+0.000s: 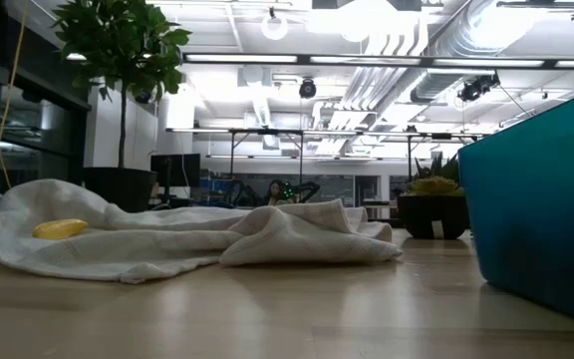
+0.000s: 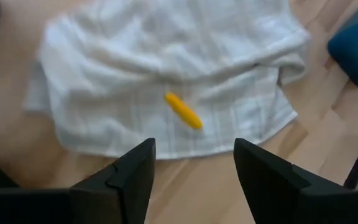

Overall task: Pick and placing Produce into tupperware
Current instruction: Put the corn into the bin

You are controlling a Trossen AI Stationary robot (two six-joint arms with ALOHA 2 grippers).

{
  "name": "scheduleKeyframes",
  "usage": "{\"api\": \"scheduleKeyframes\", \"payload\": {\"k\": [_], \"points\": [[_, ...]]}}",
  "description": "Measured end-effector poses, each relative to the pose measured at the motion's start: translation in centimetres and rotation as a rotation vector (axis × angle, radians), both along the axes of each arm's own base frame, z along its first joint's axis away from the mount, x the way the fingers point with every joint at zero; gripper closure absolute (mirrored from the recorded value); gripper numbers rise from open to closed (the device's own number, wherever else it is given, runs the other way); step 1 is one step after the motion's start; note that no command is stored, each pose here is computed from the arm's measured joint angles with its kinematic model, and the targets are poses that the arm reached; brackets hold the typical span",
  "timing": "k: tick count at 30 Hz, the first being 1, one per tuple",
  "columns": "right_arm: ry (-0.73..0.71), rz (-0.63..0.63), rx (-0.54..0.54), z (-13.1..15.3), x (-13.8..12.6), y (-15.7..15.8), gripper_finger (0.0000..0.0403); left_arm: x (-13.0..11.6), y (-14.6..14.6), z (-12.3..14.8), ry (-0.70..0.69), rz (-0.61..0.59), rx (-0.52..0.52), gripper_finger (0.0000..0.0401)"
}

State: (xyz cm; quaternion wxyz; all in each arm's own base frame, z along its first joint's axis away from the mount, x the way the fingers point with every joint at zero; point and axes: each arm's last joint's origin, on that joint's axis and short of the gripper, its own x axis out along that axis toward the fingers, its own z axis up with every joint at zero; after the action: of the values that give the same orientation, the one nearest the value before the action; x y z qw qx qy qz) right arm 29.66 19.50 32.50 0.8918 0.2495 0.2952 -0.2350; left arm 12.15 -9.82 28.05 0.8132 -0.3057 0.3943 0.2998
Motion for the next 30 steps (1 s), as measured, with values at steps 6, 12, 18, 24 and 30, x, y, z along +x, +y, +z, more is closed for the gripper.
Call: {"api": "scheduleKeyframes", "payload": {"k": [6,12,18,24,30], "points": [[0.022,0.004,-0.002,0.1,0.5,-1.0,0.0195,-0.8,0.5,-4.0,-0.004,0.065,-0.131,0.0197],[0.03,-0.022,-0.065,1.8,0.5,-4.4,0.0195,-0.3,0.7,-6.6,-0.023,0.102,-0.176,0.0197],[0.024,-0.064,-0.128,4.4,0.1,-9.4,0.0195,2.2,1.9,-7.7,-0.081,0.104,-0.203,0.0197],[0.024,-0.081,-0.184,6.5,-1.0,-13.8,0.0195,4.5,3.1,-8.9,-0.021,0.135,-0.189,0.0197],[0.045,-0.083,-0.232,7.6,-2.1,-16.1,0.0195,6.1,3.1,-10.5,0.055,0.217,-0.267,0.0197]]}}
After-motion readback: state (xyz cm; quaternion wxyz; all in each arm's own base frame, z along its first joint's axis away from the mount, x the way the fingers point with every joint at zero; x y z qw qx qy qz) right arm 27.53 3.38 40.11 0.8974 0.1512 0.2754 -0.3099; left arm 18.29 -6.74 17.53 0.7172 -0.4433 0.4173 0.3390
